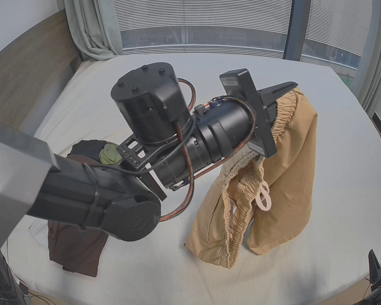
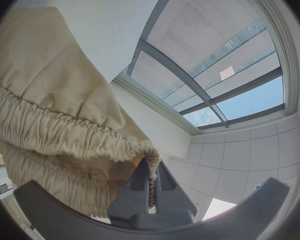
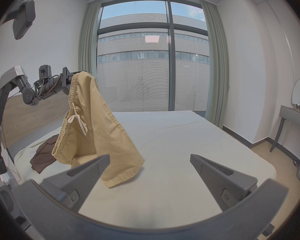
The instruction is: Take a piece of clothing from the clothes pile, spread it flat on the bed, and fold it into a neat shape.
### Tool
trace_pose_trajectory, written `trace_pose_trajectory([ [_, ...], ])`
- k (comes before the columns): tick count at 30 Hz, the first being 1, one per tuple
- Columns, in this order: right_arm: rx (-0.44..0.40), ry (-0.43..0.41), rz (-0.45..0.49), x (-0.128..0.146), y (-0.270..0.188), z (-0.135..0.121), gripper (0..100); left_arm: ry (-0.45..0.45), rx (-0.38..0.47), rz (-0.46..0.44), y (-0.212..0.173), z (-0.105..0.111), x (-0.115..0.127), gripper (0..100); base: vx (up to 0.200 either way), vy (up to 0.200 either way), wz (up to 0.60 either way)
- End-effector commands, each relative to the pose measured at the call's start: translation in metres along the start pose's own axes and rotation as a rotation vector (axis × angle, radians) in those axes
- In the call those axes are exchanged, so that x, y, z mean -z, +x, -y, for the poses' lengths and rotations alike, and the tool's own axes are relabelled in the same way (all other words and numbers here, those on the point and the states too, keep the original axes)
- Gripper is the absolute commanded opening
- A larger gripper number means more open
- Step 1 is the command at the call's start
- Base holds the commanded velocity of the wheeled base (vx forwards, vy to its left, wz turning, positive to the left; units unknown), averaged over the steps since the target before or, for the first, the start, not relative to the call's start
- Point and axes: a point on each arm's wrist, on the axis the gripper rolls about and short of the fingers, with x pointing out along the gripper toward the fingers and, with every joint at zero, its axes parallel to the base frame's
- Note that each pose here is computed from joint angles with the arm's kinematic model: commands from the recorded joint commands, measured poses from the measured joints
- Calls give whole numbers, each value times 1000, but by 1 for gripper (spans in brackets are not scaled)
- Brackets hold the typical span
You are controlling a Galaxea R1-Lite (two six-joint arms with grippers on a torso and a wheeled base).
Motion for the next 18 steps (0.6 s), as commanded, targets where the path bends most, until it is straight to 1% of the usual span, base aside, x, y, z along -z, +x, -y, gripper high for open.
trace_pose_trajectory([
  [1,0,0,-13,5,1,0,100,3,-4,35,-11,6,-8,0,0,0,0],
  [5,0,0,-13,5,1,0,100,16,-18,87,-26,8,-20,0,0,0,0],
  [7,0,0,-13,5,1,0,100,64,-19,127,-40,11,-29,0,0,0,0],
  [9,0,0,-13,5,1,0,100,80,-22,132,-44,11,-30,0,0,0,0],
  [10,0,0,-13,5,1,0,100,148,-23,145,-59,12,-29,0,0,0,0],
  [11,0,0,-13,5,1,0,100,173,-23,152,-64,12,-30,0,0,0,0],
  [15,0,0,-13,5,1,0,100,259,-23,186,-88,11,-33,0,0,0,0],
  [18,0,0,-13,5,1,0,100,306,-16,203,-105,15,-34,0,0,0,0],
])
